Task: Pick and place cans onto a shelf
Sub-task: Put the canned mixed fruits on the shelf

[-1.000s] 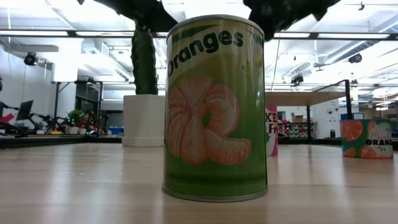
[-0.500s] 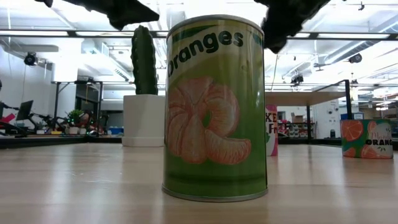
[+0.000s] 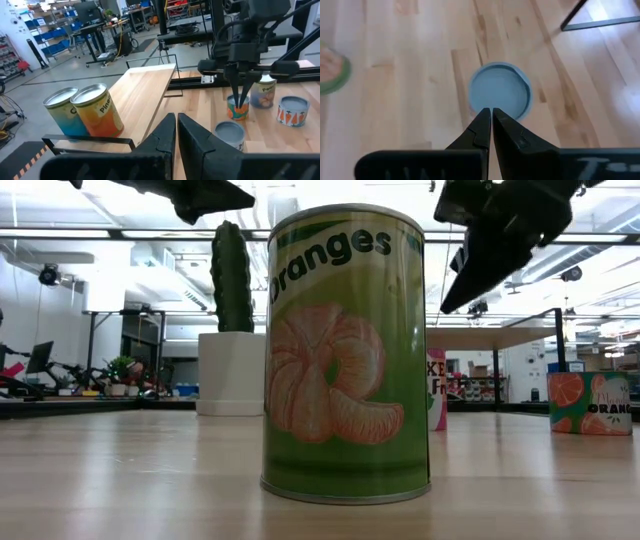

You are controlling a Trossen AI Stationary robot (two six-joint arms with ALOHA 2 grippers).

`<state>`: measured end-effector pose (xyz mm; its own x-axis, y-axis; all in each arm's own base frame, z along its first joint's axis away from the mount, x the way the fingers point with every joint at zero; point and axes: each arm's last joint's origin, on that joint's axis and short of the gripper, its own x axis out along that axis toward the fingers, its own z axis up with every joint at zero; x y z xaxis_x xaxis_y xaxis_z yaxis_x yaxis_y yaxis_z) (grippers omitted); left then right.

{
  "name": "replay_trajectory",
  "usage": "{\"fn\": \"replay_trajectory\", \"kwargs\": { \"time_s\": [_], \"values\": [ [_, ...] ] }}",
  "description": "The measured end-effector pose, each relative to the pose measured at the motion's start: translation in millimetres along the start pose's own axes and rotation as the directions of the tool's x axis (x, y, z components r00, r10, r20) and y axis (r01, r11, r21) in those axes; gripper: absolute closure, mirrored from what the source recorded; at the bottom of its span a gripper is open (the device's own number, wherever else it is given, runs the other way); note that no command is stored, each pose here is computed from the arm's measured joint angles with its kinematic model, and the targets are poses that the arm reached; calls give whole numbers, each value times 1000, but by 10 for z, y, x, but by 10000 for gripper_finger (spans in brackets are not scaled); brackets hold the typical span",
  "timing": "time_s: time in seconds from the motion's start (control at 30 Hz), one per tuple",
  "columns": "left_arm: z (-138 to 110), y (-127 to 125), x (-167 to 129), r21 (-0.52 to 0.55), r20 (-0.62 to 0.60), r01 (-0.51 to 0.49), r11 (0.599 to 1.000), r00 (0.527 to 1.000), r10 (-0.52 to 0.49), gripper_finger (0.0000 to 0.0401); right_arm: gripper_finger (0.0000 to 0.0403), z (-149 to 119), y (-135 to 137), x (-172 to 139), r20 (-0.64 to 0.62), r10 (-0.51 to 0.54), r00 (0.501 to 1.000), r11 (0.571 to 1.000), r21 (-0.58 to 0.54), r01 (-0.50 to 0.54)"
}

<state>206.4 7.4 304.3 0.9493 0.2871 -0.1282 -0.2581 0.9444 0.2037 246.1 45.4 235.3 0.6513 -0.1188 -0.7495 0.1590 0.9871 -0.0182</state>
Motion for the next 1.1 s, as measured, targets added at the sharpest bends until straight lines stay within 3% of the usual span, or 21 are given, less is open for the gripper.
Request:
{"fn": "replay_trajectory", "kwargs": {
  "time_s": [0.23,0.33,0.57,0.83,1.1],
  "values": [
    [0,0,0,3,0,0,1000,1000,0,400,391,-33,-5,56,41,-8,999,1000,16,8],
    [0,0,0,3,0,0,1000,1000,0,400,372,-29,-7,60,50,-13,999,1000,24,12],
    [6,1,1,1,6,-1,1000,1000,1,400,262,-47,-27,81,58,-84,995,992,97,78],
    [6,1,2,5,6,-2,1000,1000,2,400,118,-92,11,265,9,-97,995,993,64,96],
    [9,1,2,4,10,-2,1000,1000,2,400,43,-194,57,528,-86,-112,990,993,28,115]
  ]
}}
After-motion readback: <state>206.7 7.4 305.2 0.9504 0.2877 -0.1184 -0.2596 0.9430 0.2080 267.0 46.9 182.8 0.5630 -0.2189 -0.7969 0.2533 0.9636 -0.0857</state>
